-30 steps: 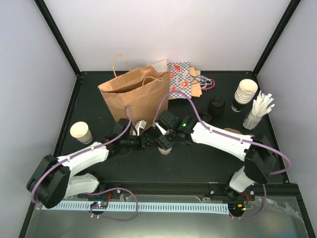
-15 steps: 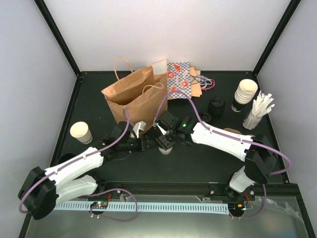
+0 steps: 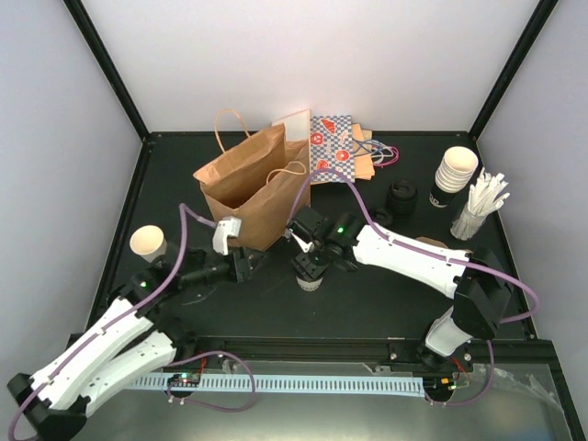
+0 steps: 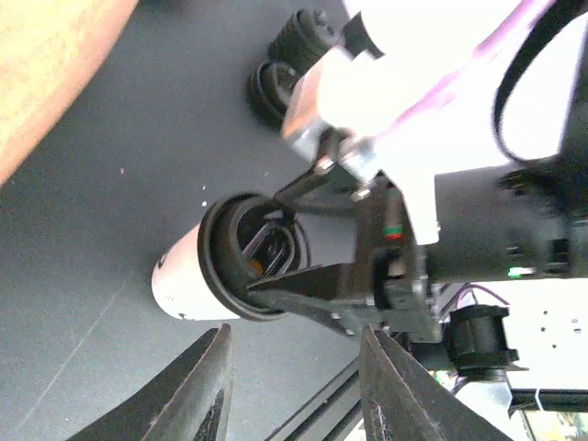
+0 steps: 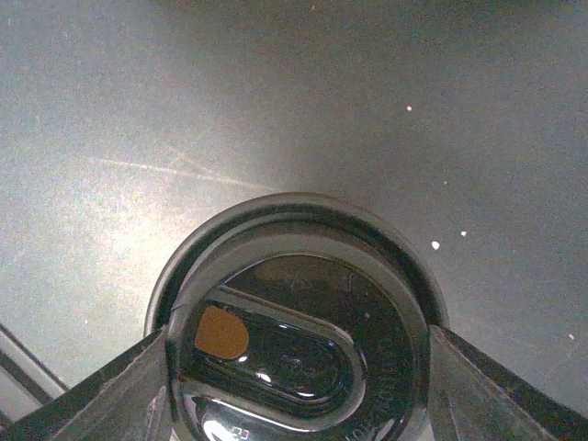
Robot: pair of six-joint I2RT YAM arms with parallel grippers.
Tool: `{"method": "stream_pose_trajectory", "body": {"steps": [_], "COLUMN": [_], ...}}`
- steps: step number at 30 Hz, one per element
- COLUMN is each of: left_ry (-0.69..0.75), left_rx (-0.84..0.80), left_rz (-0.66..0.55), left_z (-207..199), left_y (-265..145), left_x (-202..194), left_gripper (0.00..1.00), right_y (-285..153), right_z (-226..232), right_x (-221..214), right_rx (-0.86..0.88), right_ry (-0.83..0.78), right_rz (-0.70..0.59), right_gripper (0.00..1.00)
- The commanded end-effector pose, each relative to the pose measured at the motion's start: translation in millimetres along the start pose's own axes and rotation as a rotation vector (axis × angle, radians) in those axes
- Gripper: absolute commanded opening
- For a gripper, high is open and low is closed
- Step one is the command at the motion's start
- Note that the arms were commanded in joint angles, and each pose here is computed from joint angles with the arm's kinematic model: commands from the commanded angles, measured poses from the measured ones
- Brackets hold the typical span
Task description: Pack the takeout coffee
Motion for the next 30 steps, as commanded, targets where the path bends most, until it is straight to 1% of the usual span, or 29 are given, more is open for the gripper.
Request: {"method": "stream_pose_trajectory", "body": {"steps": [1,8,11,15,18,19,21,24,27,30], "left_ry": [0.080,0.184,0.228,0.277,0.314,0.320,0.325,0.319,0.322,0.352], "left_rx": [0.046,0.152,0.234,0.409,0.528,0.563,0.606,0.659,0.659,0.643], "left_rz": [-0.099,-0.174,-0.212,-0.276,-0.306,-0.303,-0.319,-0.329,-0.302,-0.253], "left_z": [-23.4,-55.1,-63.2,-68.9,-74.4,-74.4,-74.6,-70.7,-64.4,-53.6], "left_y": [-41.9,-86.7,-101.7,-122.8,-135.6,-134.4,-135.7,-130.6,-119.3,-101.8], "left_x": [16.5,44.8,58.7,81.5,101.4,108.7,122.5,144.8,167.5,188.6], "left_gripper": [0.41,0.45,0.46,0.49,0.50,0.51,0.56,0.68,0.75,0.80], "right_y": [-9.9,-24.6,-13.6,9.4,21.5,23.1,24.3,21.7,12.6,-4.4], "right_z": [5.0,3.0,3.8,8.0,12.4,13.2,14.8,14.8,14.1,14.1], "right_x": [-12.7,-16.0,-25.6,-43.5,-54.5,-56.1,-58.4,-57.5,-54.5,-50.1], "right_rx": [0.029,0.020,0.004,-0.049,-0.041,-0.042,-0.046,-0.055,-0.056,-0.036], "right_ry": [-0.004,0.009,0.008,-0.005,-0.007,-0.005,-0.009,-0.007,-0.002,0.006], "right_rz": [0.092,0.069,0.091,0.147,0.171,0.171,0.166,0.145,0.116,0.060], "right_gripper": [0.63,0.63,0.63,0.63,0.63,0.63,0.63,0.62,0.62,0.62]}}
Point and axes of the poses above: each gripper's point midway between its finger pads, its own y axis out along the fingers, its own z axis along the line the jaws close on, x = y × z, the point moved 8 cm from there along -y, back along the fingers, and after that the axes turned 1 degree about -y, right-handed, at the moved point
